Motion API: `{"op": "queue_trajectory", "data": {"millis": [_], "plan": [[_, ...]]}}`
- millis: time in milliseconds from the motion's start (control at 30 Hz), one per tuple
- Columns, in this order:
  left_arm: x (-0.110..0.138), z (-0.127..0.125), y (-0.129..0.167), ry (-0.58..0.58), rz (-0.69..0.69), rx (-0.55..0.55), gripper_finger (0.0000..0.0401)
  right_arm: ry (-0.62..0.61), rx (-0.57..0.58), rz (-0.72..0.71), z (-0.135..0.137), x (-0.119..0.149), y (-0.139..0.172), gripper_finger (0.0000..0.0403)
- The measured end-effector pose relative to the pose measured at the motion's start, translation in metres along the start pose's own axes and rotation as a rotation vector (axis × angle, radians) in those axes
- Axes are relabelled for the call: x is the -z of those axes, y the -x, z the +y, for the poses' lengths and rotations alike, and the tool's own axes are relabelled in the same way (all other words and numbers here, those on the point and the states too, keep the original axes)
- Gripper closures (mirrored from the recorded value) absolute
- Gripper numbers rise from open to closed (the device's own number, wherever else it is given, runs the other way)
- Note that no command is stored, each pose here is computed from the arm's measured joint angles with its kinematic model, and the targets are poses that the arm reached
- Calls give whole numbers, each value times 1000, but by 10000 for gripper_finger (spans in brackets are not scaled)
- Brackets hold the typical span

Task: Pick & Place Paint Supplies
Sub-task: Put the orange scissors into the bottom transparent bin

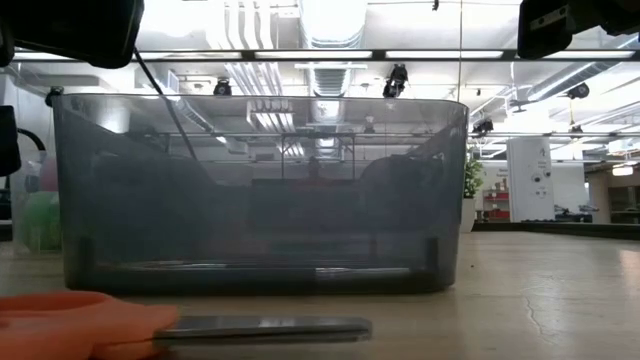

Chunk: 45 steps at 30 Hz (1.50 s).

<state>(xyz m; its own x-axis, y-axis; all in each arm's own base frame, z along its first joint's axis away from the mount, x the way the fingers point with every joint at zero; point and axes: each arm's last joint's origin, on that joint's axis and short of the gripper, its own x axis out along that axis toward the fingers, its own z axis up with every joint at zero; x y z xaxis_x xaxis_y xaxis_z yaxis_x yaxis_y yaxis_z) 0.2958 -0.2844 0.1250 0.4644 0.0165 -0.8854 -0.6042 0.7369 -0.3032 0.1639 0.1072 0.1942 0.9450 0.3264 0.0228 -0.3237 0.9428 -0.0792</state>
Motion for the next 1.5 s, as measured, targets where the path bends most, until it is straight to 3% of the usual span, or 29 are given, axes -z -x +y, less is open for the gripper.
{"op": "queue_trajectory", "data": {"millis": [500, 933, 1267, 1500], "plan": [[-5, -17, 13, 64, 2, 71, 288, 0, 1, 0, 0, 0, 0, 395], [-4, -11, 14, 86, 4, -4, 288, 0, 0, 0, 0, 0, 0, 395], [-5, -28, 15, 92, -15, 163, 288, 0, 0, 0, 0, 0, 0, 395], [1, -29, 0, 89, -11, 172, 288, 0, 0, 0, 0, 0, 0, 395]]}}
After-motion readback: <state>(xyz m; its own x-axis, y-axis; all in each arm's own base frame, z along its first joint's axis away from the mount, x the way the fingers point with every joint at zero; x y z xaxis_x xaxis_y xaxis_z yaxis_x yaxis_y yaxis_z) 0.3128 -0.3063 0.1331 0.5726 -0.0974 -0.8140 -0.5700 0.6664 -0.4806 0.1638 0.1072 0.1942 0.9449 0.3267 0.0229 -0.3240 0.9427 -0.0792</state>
